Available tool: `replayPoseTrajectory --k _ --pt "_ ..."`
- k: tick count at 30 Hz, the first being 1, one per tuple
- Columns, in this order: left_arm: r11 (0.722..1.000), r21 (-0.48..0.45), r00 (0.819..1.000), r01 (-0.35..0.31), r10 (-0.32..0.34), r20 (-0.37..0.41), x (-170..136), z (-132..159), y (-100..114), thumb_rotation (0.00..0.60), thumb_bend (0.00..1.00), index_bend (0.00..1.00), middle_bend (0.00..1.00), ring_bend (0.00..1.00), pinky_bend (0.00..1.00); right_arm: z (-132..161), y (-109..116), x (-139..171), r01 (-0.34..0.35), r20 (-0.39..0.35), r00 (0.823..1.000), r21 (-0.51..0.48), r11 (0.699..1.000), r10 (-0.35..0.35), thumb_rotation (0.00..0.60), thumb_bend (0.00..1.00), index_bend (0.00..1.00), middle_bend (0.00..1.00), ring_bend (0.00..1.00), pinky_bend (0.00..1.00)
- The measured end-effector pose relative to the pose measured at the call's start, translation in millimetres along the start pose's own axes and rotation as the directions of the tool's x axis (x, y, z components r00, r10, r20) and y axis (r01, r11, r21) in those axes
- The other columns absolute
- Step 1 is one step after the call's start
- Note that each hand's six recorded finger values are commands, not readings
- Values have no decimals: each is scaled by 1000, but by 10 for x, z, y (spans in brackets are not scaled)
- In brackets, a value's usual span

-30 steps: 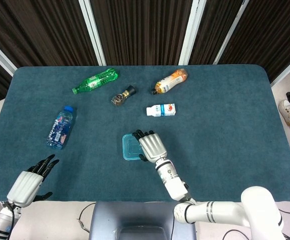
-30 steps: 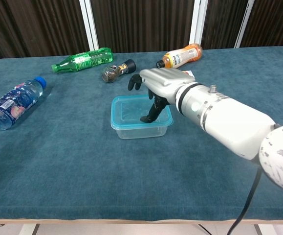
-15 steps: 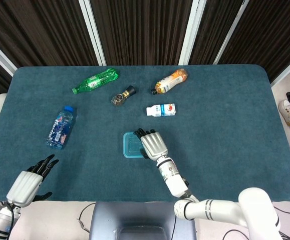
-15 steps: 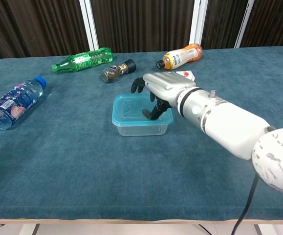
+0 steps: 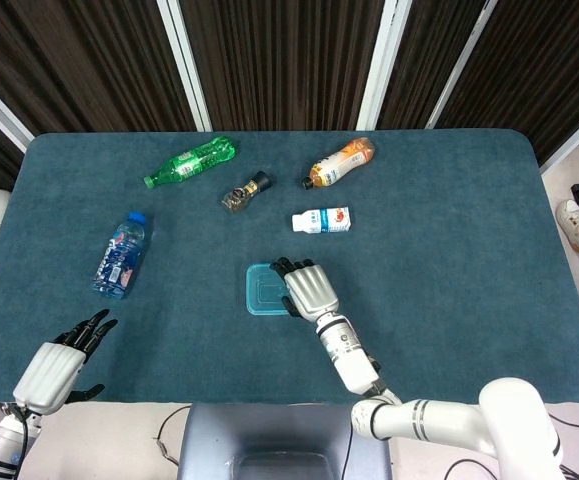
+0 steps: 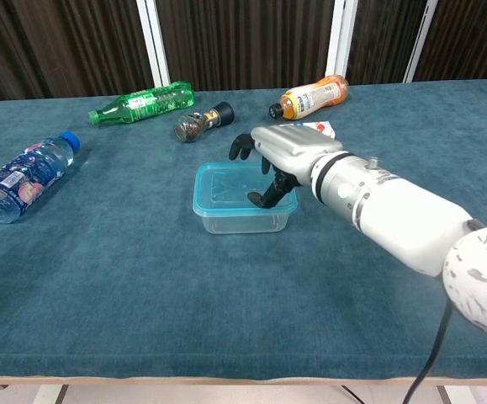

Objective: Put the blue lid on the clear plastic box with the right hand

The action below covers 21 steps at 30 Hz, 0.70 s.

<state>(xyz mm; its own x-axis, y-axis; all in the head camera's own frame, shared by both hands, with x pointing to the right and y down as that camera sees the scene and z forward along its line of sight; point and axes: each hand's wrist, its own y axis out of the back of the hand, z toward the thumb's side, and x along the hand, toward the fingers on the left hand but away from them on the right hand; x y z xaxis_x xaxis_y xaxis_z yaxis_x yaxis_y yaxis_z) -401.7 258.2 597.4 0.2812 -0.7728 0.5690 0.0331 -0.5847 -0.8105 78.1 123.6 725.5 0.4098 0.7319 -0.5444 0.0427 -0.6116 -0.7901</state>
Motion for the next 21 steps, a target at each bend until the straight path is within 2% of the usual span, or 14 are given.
replayPoseTrajectory --k 6,10,21 --pt "1000 4 1000 0 0 1 3 7 -3 600 298 117 40 163 426 22 126 56 50 -22 999 -4 999 -50 600 396 351 318 384 400" --pt "1000 7 1000 2 -2 3 7 17 -11 600 297 117 40 163 426 62 213 86 71 -36 997 -45 996 -72 600 396 351 318 383 399" --pt "1000 4 1000 2 -2 3 2 16 -7 600 298 117 46 167 426 251 182 11 47 -69 996 -64 997 -52 600 396 351 318 383 398"
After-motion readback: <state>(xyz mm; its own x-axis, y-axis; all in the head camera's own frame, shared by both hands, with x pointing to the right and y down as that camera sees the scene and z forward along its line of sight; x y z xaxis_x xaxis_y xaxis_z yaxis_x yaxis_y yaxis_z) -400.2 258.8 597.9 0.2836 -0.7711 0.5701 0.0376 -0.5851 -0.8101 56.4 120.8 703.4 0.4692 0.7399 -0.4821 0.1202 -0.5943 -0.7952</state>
